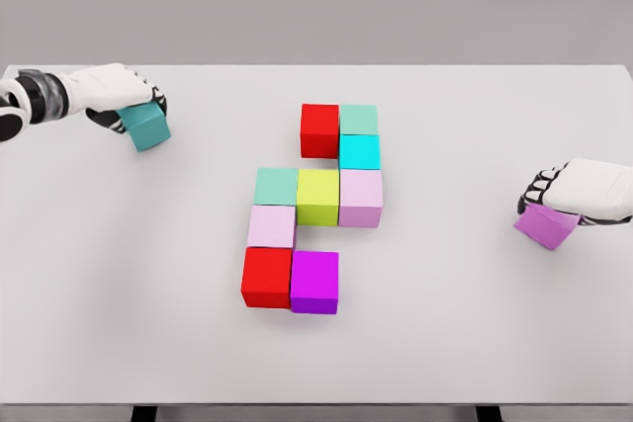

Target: Assemble the squares on the desktop into the number 2

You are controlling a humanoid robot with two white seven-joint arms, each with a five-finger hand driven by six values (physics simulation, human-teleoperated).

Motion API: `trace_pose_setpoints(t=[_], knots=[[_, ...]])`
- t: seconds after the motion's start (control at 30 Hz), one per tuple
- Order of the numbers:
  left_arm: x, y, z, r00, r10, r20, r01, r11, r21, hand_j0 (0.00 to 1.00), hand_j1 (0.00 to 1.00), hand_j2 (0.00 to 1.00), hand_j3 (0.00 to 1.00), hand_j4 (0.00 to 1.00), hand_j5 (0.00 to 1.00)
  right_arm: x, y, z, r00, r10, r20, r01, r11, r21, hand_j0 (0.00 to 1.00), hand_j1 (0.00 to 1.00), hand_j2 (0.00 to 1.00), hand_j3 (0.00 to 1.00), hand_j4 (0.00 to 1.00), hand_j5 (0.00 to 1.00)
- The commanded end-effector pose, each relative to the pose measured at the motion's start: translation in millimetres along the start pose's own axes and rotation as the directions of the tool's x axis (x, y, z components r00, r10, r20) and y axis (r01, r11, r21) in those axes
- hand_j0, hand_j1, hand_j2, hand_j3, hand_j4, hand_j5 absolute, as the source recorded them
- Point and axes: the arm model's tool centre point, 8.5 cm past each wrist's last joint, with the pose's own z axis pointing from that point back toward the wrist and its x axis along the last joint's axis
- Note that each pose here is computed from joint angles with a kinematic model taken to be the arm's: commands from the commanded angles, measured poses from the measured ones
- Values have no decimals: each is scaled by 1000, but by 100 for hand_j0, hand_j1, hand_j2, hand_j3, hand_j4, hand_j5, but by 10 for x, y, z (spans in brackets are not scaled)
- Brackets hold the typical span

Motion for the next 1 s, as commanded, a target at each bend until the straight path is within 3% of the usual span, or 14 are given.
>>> trace_pose_setpoints(t=[0.0, 0.23, 0.63, 0.97], knots=[[-4, 3, 1, 1000, 4, -2, -4, 1000, 3, 64, 64, 64, 64, 64, 64, 22, -38, 12, 1000, 10, 4, -9, 1000, -6, 57, 57, 57, 57, 57, 57], [-23, 71, -38, 1000, 13, -9, -13, 1000, 9, 64, 64, 64, 64, 64, 64, 68, -156, 55, 999, 45, 8, -44, 999, -27, 57, 57, 57, 57, 57, 57], [111, 233, -257, 999, 30, 16, -30, 999, 13, 64, 64, 64, 64, 64, 64, 238, -340, 77, 993, 109, 40, -107, 992, -64, 57, 57, 57, 57, 57, 57], [190, 331, -367, 999, 38, 30, -39, 999, 23, 64, 64, 64, 64, 64, 64, 267, -348, 73, 993, 111, 51, -107, 992, -67, 57, 57, 57, 57, 57, 57]])
